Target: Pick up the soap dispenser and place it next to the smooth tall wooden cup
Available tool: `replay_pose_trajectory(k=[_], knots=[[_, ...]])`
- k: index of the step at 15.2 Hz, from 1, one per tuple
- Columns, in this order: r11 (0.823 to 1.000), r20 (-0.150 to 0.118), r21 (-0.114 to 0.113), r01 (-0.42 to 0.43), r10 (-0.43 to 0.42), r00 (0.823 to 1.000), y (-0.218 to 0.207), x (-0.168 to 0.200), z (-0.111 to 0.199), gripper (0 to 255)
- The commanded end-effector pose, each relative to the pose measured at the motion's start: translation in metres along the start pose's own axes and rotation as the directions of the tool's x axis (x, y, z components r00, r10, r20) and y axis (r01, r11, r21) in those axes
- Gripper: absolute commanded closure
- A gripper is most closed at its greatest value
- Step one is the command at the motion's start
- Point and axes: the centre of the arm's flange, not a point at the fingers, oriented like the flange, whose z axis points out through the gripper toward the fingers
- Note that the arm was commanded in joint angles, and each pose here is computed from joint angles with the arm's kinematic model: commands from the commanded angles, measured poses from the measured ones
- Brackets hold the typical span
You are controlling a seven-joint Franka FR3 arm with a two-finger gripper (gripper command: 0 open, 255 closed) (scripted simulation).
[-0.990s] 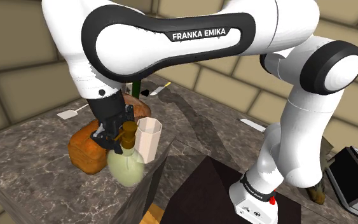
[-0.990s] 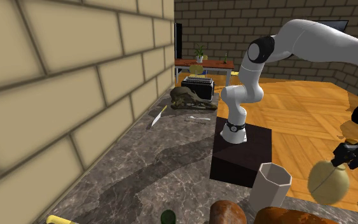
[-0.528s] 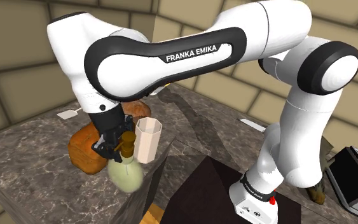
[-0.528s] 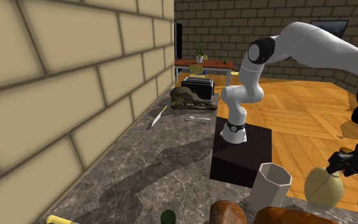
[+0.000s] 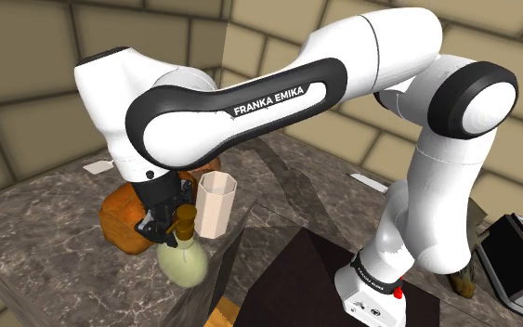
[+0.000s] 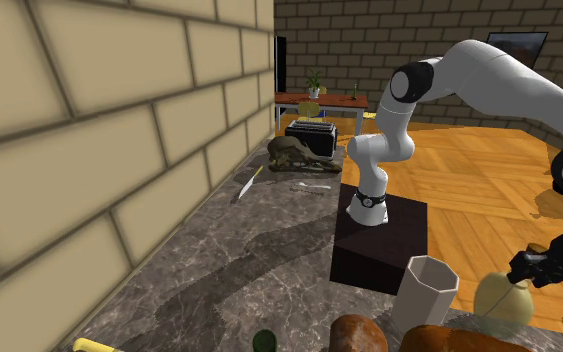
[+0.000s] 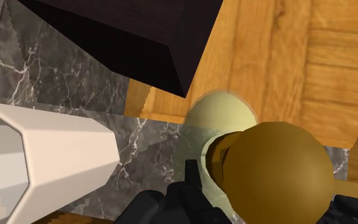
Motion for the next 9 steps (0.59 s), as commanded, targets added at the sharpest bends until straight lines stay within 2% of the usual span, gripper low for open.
replay_pose_trajectory(k=[1,5,6,9], knots=[[1.000,-0.001,0.000,0.000,0.000,1.000,-0.0003,-0.0001,0.0004,255],[1.000,-0.001,0.000,0.000,0.000,1.000,-0.0003,-0.0001,0.0004,255],[1.000,-0.001,0.000,0.000,0.000,1.000,-0.0003,0.0000,0.0004,0],[1.000,-0.001,0.000,0.000,0.000,1.000,-0.0004,0.0000,0.0003,0]])
